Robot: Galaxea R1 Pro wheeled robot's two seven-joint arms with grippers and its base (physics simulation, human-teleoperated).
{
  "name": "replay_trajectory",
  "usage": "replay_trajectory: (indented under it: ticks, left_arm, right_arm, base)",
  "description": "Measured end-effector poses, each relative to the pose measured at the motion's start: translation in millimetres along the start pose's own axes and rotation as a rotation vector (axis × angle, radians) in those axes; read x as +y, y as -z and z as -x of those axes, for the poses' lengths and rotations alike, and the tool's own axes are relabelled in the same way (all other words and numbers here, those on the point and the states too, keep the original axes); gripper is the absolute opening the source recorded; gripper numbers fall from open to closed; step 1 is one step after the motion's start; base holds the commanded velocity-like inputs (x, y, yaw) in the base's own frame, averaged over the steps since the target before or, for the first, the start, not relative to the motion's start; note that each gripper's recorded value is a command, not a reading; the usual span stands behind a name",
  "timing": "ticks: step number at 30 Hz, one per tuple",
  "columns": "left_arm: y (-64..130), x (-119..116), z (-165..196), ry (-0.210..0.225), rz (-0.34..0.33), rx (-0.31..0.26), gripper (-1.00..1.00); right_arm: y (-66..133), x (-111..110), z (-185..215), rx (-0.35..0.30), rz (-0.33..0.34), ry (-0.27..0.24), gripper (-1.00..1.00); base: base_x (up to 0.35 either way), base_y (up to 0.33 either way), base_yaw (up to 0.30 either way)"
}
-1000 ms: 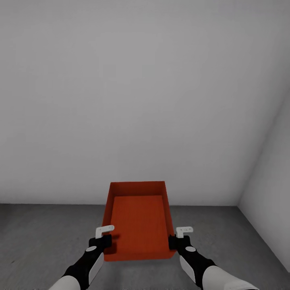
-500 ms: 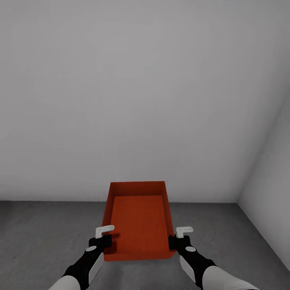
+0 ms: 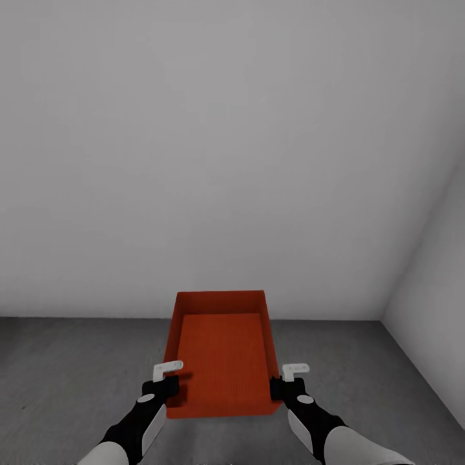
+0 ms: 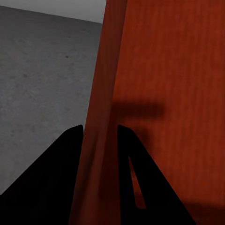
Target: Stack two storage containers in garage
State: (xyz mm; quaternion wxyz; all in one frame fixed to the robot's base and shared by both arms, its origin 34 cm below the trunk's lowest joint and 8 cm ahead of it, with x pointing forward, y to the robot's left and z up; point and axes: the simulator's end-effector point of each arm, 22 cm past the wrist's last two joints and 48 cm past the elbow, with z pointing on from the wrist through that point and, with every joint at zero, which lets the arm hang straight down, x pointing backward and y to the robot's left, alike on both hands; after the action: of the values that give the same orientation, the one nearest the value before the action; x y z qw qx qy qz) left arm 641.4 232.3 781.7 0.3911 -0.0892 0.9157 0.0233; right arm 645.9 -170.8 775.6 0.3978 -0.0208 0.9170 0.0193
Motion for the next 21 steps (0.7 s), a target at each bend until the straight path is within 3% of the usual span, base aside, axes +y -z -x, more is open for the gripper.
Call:
replay_trajectory:
  ticks: [21]
  left_arm:
    - [-8.6, 2.1, -19.6, -0.002, 0.005, 0.034, -1.00]
  right_arm:
    - [-8.2, 0.2, -19.0, 0.035, 0.000, 0.001, -1.00]
  base:
    - [0.000, 0.000, 0.000]
